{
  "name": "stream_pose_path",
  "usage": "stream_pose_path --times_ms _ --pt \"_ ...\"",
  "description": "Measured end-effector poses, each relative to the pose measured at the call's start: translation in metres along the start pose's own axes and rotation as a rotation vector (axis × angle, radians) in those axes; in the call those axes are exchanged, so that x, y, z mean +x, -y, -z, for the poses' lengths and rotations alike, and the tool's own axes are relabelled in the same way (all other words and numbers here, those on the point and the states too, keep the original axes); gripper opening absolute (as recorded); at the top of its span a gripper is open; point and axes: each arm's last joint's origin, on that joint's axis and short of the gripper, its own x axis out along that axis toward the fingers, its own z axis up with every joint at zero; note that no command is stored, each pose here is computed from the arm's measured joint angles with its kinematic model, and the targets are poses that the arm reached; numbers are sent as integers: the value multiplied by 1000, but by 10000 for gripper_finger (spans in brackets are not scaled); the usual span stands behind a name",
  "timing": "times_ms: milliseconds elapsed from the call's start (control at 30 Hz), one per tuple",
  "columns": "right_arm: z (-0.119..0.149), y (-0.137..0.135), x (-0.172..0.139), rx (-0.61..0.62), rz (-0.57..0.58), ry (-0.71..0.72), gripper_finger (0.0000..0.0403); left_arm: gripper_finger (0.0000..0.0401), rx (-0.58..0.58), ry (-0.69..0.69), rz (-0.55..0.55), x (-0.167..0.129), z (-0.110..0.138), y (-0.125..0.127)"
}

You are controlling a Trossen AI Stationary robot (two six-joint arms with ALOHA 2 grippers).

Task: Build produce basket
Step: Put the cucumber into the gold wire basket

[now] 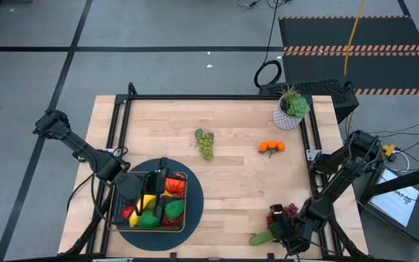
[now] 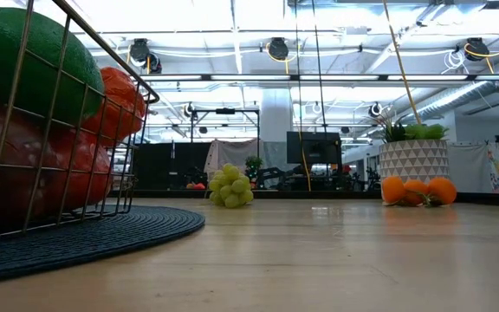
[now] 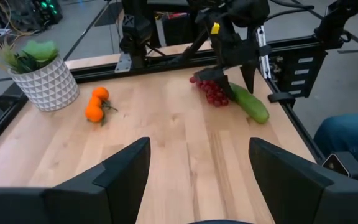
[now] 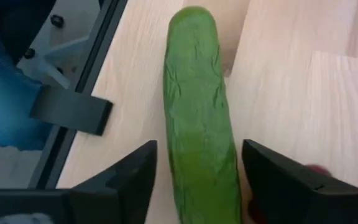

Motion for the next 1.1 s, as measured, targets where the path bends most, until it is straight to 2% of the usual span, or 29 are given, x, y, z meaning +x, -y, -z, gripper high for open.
stream_pose_path --times_ms 200,333,500,767,833,1000,1100 --pt "-6 0 2 -8 -31 33 148 273 0 0 0 0 0 0" --pt "-14 -2 0 -6 -80 85 118 273 -1 2 0 0 0 0" --pt "-29 2 -12 43 -103 187 131 273 -1 2 1 0 0 0" --pt "-64 22 -38 71 1 464 139 273 8 -12 8 -6 0 -1" --pt "-74 28 -43 79 25 544 136 273 12 -19 -22 -11 0 -3" --pt "-99 49 -54 231 66 728 138 273 -13 -46 -122 -31 2 -13" --pt "-112 63 -58 296 73 810 140 273 -30 -65 -140 -41 4 -15"
